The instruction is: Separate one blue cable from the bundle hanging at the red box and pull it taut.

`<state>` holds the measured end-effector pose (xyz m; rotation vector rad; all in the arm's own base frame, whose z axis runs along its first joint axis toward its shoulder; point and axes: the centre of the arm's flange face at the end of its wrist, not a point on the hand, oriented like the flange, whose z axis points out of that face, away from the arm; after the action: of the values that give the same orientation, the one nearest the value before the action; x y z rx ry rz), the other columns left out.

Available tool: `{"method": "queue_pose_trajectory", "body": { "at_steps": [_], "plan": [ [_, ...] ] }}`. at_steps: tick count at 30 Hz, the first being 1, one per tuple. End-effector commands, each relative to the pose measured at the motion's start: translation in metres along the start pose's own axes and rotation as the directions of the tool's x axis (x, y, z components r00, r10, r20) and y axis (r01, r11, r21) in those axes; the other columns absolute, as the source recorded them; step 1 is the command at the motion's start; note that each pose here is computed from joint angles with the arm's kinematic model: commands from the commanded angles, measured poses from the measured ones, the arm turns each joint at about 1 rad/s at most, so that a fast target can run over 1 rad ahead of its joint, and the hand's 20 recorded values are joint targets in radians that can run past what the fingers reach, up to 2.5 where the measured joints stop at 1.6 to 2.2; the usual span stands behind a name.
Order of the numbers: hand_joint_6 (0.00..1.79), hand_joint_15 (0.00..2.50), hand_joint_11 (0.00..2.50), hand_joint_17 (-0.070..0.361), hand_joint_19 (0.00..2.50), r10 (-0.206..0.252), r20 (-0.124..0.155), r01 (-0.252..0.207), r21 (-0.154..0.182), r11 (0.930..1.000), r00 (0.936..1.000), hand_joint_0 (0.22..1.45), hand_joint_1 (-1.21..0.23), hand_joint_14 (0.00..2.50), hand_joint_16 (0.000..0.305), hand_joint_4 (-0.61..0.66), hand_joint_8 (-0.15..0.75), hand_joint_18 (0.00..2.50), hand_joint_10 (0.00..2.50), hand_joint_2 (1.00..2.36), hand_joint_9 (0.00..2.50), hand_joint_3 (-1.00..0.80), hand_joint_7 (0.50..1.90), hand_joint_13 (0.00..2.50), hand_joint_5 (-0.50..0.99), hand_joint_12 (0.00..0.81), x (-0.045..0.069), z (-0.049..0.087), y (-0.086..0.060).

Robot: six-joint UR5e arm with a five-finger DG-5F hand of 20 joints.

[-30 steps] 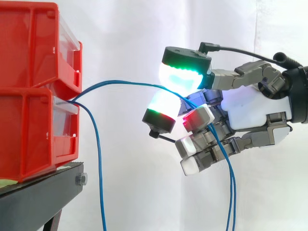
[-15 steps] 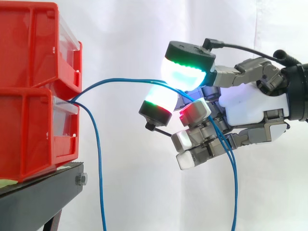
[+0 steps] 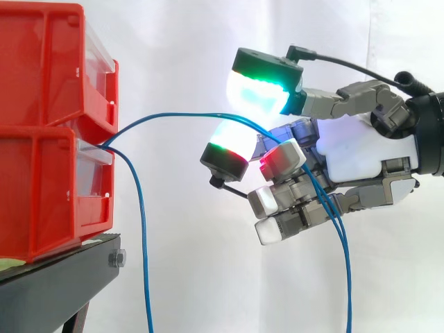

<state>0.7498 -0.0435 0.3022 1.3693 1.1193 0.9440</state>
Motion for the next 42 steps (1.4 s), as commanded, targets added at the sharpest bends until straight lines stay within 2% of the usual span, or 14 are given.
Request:
{"method": "queue_pose_trajectory", "body": {
  "at_steps": [1, 4, 8, 12, 20, 24, 29, 33, 34, 36, 42],
  "plan": [
    [0.93, 0.78, 1.01, 0.095, 0.5, 0.0, -0.001, 0.0, 0.001, 1.0, 1.0, 0.67, -0.77, 0.02, 0.042, 0.05, 0.35, 0.78, 0.02, 1.01, 1.24, -0.44, 1.07, 1.11, -0.18, 0.351, 0.0002, -0.0001, -0.0001],
    [0.94, 0.78, 1.03, 0.096, 0.5, 0.001, -0.001, -0.001, -0.001, 1.0, 1.0, 0.68, -0.8, 0.02, 0.042, 0.06, 0.35, 0.77, 0.02, 1.01, 1.22, -0.41, 1.04, 1.11, -0.18, 0.351, 0.0002, 0.0001, 0.0006],
    [0.94, 0.78, 1.01, 0.096, 0.51, 0.001, -0.001, -0.001, -0.002, 1.0, 1.0, 0.63, -0.77, 0.02, 0.043, 0.1, 0.349, 0.77, 0.02, 1.0, 1.22, -0.5, 0.96, 1.1, -0.19, 0.349, 0.0011, -0.0004, 0.0017],
    [0.93, 0.78, 1.0, 0.103, 0.51, 0.001, -0.001, -0.001, -0.002, 1.0, 1.0, 0.53, -0.7, 0.02, 0.046, 0.12, 0.358, 0.78, 0.02, 1.0, 1.22, -0.5, 0.96, 1.11, -0.18, 0.365, 0.0021, -0.0006, 0.0018],
    [0.93, 0.77, 1.0, 0.107, 0.5, 0.0, -0.001, 0.0, 0.0, 1.0, 1.0, 0.52, -0.75, 0.02, 0.048, 0.13, 0.367, 0.78, 0.02, 1.0, 1.22, -0.5, 0.96, 1.11, -0.19, 0.373, 0.0041, -0.001, 0.0],
    [0.93, 0.78, 1.01, 0.104, 0.49, -0.002, -0.002, 0.002, 0.0, 1.0, 1.0, 0.54, -0.83, 0.02, 0.046, 0.12, 0.359, 0.77, 0.02, 1.0, 1.2, -0.5, 0.96, 1.09, -0.19, 0.364, 0.0042, -0.001, 0.0],
    [0.93, 0.78, 1.0, 0.098, 0.5, -0.001, -0.004, 0.001, -0.003, 1.0, 1.0, 0.67, -0.83, 0.02, 0.044, 0.09, 0.343, 0.75, 0.02, 1.0, 1.21, -0.5, 1.01, 1.07, -0.18, 0.346, 0.0055, -0.0009, 0.0009],
    [0.93, 0.77, 1.02, 0.098, 0.48, -0.001, -0.004, 0.001, -0.001, 1.0, 1.0, 0.71, -0.86, 0.02, 0.044, 0.03, 0.341, 0.75, 0.02, 1.02, 1.2, -0.32, 1.16, 1.07, -0.19, 0.348, 0.0054, -0.001, 0.0002],
    [0.94, 0.76, 1.02, 0.098, 0.48, -0.001, -0.004, 0.001, -0.001, 1.0, 1.0, 0.71, -0.86, 0.02, 0.044, 0.03, 0.343, 0.75, 0.02, 1.02, 1.19, -0.32, 1.16, 1.06, -0.19, 0.347, 0.0054, -0.001, 0.0002],
    [0.96, 0.76, 1.03, 0.097, 0.47, -0.002, -0.004, 0.002, 0.0, 1.0, 1.0, 0.74, -0.88, 0.02, 0.043, 0.01, 0.325, 0.72, 0.02, 1.02, 1.14, -0.33, 1.06, 1.03, -0.2, 0.344, 0.0053, -0.0012, 0.0],
    [0.95, 0.72, 1.01, 0.098, 0.44, 0.0, -0.004, 0.0, -0.001, 1.0, 1.0, 0.78, -0.9, 0.02, 0.043, 0.03, 0.316, 0.71, 0.02, 1.0, 1.12, -0.46, 1.02, 0.98, -0.2, 0.343, 0.0052, -0.0015, 0.0011]
  ]
}}
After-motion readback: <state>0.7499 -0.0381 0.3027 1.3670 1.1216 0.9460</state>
